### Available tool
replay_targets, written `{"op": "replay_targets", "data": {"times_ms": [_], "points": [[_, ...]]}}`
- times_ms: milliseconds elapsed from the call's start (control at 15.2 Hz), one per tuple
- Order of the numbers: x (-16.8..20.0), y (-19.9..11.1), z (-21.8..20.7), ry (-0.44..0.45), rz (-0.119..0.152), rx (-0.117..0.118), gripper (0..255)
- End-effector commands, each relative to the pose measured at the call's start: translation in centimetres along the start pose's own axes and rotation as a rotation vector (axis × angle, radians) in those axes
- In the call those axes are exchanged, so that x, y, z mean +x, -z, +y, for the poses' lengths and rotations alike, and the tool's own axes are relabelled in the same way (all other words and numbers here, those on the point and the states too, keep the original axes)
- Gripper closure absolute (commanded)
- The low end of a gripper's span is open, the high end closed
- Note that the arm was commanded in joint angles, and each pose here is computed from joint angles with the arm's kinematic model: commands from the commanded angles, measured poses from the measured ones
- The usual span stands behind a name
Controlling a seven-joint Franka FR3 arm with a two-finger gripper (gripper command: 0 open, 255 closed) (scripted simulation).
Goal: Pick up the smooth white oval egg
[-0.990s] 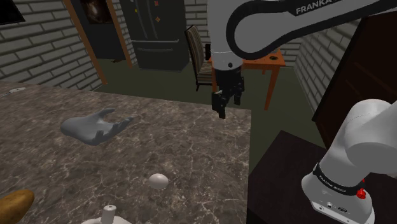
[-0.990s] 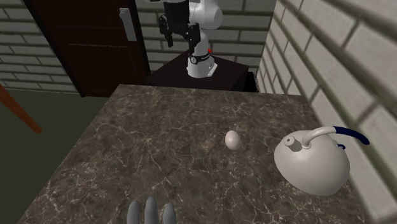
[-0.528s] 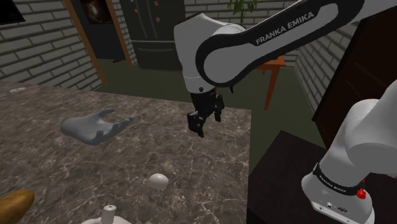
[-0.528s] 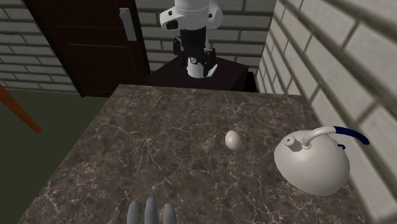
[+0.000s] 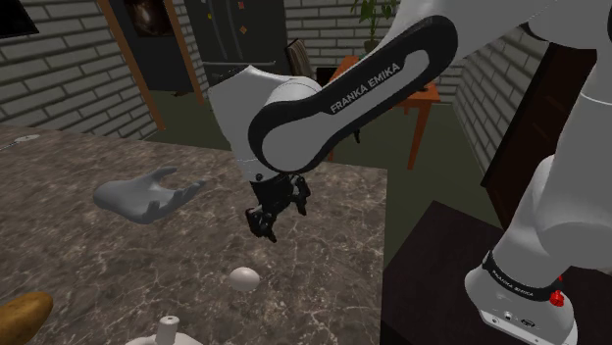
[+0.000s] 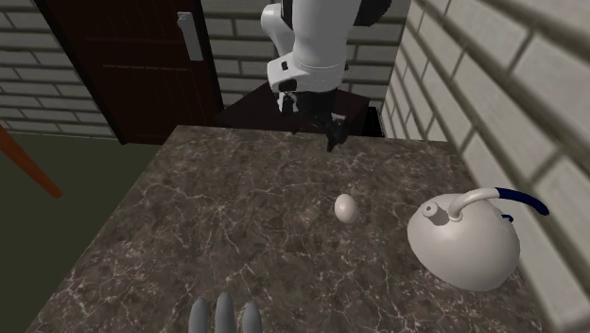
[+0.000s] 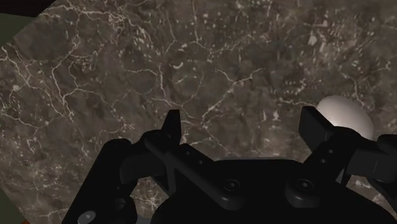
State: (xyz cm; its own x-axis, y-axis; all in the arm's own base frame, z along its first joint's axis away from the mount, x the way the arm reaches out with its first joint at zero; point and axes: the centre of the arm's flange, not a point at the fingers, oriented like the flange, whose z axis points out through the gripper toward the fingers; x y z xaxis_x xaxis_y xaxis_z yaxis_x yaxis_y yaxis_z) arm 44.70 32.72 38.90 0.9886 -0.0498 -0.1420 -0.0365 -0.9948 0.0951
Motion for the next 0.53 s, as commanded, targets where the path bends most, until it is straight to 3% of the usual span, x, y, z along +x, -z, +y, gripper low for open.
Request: {"op": "replay_targets", "data": {"times_ms": [0,462], "points": [[1.3,-1.1,-2.5,-0.008,-0.006,-0.006,0],[5.1,-4.7,-10.6,-0.029,-0.026,-0.028,0]]}}
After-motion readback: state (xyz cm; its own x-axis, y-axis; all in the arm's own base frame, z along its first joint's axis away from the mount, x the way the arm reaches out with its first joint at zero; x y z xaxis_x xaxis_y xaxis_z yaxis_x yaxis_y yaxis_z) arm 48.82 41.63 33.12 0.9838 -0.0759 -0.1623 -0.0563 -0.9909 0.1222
